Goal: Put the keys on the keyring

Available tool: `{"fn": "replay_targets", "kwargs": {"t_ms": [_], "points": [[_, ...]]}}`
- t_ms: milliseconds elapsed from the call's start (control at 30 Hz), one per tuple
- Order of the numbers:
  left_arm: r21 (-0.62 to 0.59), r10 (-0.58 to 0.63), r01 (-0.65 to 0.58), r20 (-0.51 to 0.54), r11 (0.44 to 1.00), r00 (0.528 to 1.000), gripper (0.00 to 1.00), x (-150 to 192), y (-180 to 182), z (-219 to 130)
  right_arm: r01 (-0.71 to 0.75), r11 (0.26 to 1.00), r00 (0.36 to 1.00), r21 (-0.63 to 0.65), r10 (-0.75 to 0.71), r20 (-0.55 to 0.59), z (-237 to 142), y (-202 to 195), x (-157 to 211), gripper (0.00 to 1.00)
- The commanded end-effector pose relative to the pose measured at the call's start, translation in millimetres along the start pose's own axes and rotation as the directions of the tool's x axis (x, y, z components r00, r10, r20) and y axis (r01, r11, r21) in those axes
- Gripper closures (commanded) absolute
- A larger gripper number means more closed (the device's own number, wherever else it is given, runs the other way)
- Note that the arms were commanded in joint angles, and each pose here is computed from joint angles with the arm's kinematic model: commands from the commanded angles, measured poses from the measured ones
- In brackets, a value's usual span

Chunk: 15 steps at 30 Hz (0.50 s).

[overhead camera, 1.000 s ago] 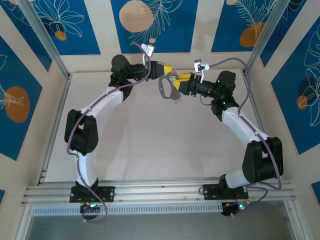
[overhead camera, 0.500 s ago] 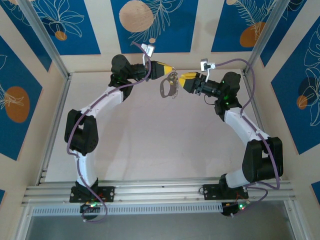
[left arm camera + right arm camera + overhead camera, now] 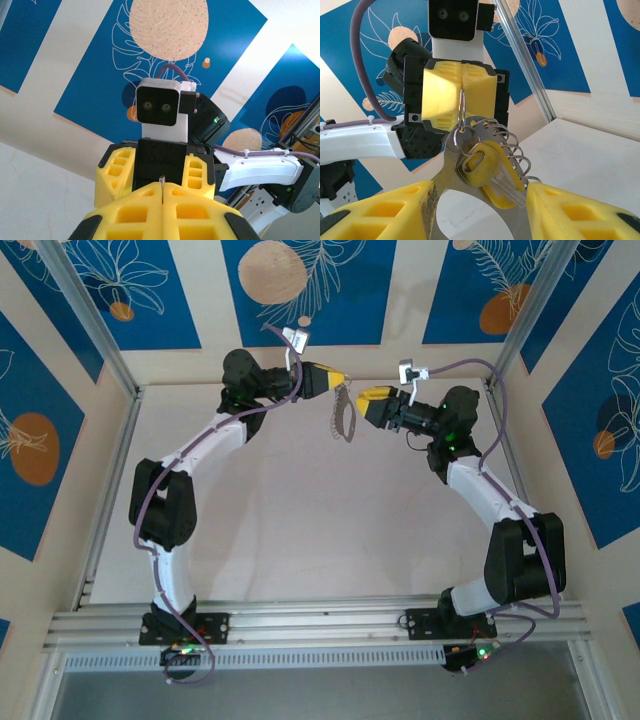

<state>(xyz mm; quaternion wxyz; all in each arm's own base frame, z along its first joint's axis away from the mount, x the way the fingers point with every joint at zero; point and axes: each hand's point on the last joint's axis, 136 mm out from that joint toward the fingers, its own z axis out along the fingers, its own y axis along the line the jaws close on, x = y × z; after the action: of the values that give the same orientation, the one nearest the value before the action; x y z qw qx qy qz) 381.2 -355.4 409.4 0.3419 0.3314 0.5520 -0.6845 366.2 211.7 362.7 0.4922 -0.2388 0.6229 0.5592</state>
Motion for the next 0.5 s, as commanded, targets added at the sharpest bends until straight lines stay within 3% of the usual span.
{"fn": "replay_targets", "kwargs": {"t_ms": [0,467], "points": [[0.039,0.077,-0.077,0.0,0.996,0.997,1.0,-9,-20,5,-0.007,1.0,1.0,-0.022,0.007,-0.007,6,-2,3,0.49],[0.04,0.073,-0.073,-0.002,0.997,0.997,1.0,-9,-20,5,-0.031,0.999,1.0,-0.04,0.031,0.003,16,-16,3,0.49]]}}
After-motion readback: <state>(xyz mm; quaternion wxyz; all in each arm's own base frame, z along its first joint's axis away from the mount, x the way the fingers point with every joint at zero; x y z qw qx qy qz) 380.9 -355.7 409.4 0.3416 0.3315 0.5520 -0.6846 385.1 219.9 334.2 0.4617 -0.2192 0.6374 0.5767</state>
